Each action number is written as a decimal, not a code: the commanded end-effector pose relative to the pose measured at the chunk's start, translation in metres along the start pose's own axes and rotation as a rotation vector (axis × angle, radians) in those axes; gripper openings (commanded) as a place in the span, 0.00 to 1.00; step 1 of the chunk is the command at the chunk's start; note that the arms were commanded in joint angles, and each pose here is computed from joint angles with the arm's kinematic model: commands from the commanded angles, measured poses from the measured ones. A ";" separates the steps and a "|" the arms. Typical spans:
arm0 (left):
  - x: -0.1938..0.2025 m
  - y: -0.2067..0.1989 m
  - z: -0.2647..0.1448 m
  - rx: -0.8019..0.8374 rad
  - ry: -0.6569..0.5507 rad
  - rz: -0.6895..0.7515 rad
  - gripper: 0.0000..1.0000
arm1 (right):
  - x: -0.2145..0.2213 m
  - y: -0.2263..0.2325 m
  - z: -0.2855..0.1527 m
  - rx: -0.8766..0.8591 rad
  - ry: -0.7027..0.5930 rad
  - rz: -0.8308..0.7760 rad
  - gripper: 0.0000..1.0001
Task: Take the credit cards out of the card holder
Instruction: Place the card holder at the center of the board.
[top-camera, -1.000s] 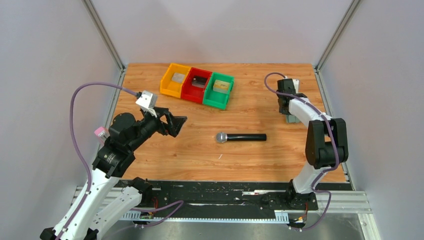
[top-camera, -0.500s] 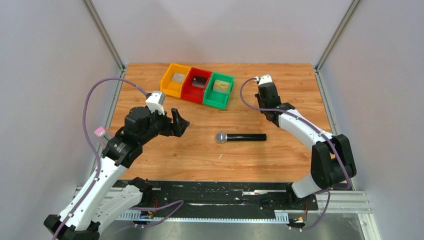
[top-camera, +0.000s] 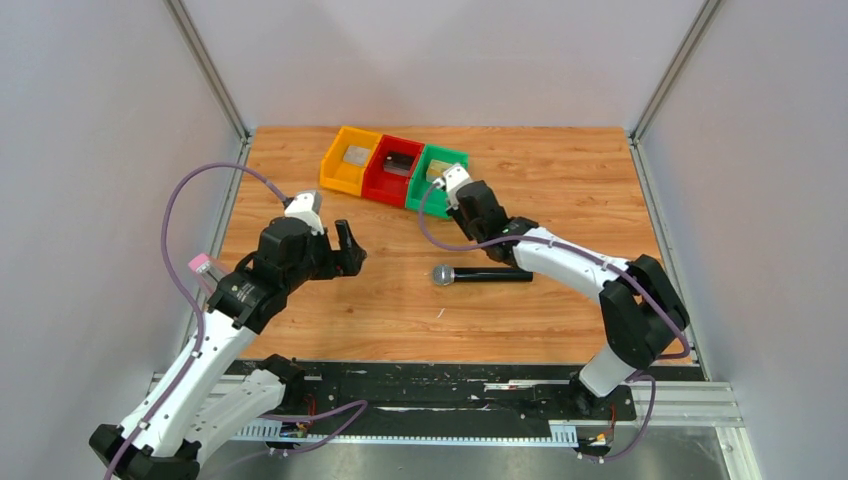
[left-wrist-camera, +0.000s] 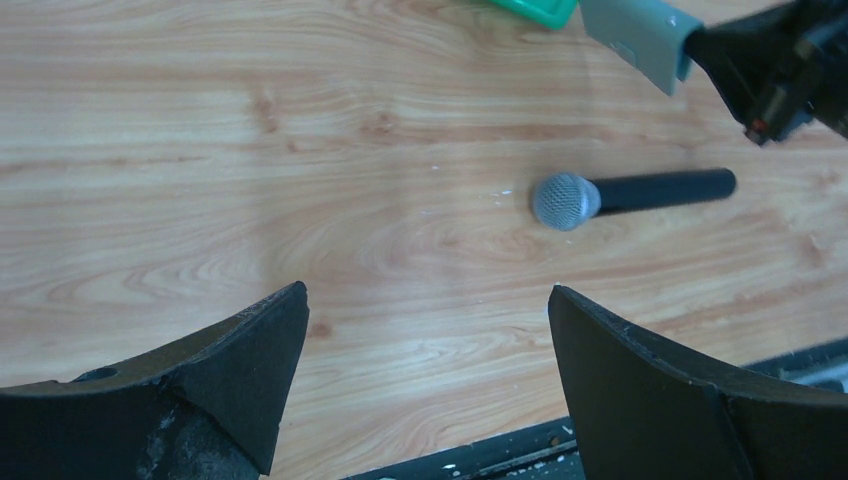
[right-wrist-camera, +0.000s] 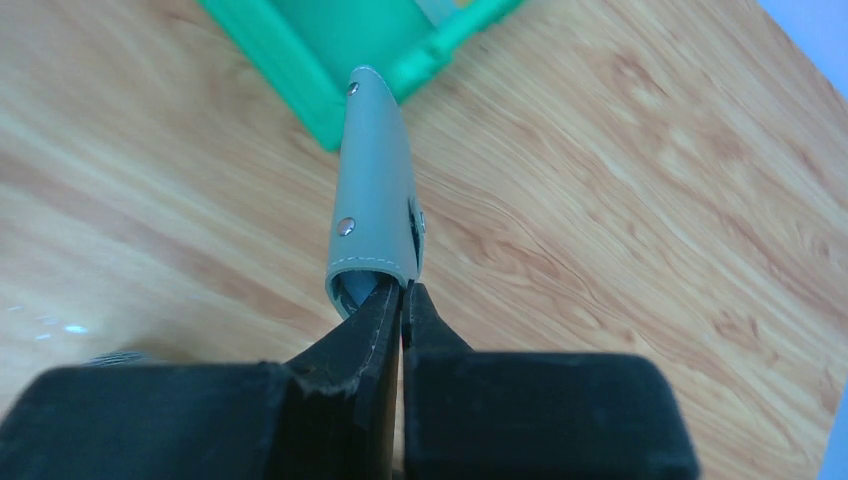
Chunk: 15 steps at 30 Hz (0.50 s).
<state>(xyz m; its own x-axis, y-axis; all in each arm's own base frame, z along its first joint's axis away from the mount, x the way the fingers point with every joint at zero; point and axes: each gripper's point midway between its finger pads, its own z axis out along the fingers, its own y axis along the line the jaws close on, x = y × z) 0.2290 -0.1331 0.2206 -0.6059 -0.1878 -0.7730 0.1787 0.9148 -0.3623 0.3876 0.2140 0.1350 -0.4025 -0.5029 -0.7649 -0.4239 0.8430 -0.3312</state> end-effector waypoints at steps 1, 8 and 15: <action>-0.019 0.025 -0.010 -0.164 -0.094 -0.092 0.98 | -0.071 0.041 -0.016 -0.075 -0.198 -0.044 0.00; -0.026 0.056 -0.029 -0.304 -0.228 -0.242 1.00 | -0.088 0.131 -0.038 -0.228 -0.296 -0.127 0.00; -0.012 0.047 -0.030 -0.240 -0.183 -0.268 1.00 | -0.044 0.191 -0.050 -0.280 -0.271 -0.216 0.00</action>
<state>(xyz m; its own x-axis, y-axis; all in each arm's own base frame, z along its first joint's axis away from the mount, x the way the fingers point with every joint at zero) 0.2235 -0.0740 0.2397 -0.4333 -0.4356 -0.7890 -0.1399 0.8973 -0.4186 0.2977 0.3755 0.1396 -0.0987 -0.5799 -0.8087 -0.7038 0.6152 -0.3553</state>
